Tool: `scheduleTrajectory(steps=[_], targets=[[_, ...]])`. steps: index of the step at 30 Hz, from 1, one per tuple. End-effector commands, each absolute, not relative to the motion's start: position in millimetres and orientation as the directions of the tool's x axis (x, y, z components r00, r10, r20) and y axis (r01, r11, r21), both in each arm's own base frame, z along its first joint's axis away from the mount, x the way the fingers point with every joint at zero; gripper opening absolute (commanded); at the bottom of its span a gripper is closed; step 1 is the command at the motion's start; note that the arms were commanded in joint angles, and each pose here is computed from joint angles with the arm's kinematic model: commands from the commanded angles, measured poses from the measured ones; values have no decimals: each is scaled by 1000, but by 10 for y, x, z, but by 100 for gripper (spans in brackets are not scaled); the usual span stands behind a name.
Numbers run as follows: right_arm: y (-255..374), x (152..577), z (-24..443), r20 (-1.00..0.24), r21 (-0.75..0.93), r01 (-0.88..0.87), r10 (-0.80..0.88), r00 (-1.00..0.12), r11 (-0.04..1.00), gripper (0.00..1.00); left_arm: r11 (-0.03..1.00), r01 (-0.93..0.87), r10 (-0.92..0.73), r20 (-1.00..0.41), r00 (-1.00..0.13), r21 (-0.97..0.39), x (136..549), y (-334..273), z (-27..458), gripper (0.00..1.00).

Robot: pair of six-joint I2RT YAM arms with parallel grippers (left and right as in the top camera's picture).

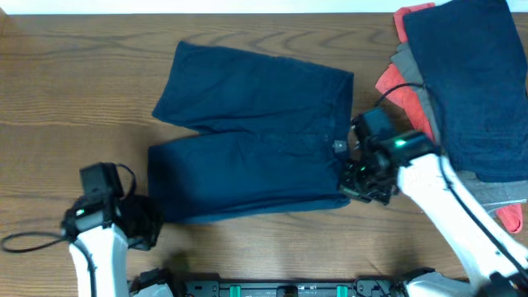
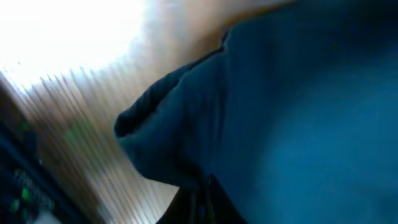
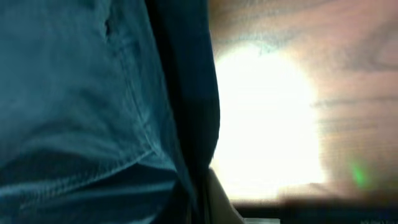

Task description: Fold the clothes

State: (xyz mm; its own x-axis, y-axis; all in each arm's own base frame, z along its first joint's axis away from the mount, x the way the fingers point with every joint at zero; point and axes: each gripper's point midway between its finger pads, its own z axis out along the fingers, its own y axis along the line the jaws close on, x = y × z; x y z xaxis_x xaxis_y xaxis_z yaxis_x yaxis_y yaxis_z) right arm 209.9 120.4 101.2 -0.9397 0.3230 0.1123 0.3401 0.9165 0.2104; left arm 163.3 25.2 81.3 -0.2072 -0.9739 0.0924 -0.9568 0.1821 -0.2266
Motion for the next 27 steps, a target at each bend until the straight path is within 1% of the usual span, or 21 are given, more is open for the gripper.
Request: scheduleTrajectory(steps=[1,5,9,11,14,17,21,27], targets=[[925,2187,1232,6,145,341,344,-939,929,1,271,-915,-963,-86,-256,-298,1727,466,1251,6],[912,2098,1441,-21,154,325,332,-943,933,1,337,-863,-940,-176,-291,-377,1684,449,1699,6],[907,2072,1609,-69,189,326,344,-936,926,1,381,-823,-923,-233,-308,-422,1624,416,1991,6],[828,2100,1637,-109,167,350,370,-922,922,1,389,-808,-918,-255,-302,-442,1650,427,2086,6],[704,2195,1623,-153,129,382,399,-904,915,1,404,-777,-910,-299,-287,-483,1824,493,2184,6],[631,2347,1579,-170,133,416,434,-885,900,1,422,-748,-901,-325,-286,-511,2116,572,2223,6],[542,2586,1504,-195,146,456,477,-857,878,1,467,-716,-882,-333,-334,-518,2570,577,2141,6],[385,2971,1399,-254,169,487,516,-818,857,1,562,-616,-827,-373,-420,-553,3471,398,1899,6]])
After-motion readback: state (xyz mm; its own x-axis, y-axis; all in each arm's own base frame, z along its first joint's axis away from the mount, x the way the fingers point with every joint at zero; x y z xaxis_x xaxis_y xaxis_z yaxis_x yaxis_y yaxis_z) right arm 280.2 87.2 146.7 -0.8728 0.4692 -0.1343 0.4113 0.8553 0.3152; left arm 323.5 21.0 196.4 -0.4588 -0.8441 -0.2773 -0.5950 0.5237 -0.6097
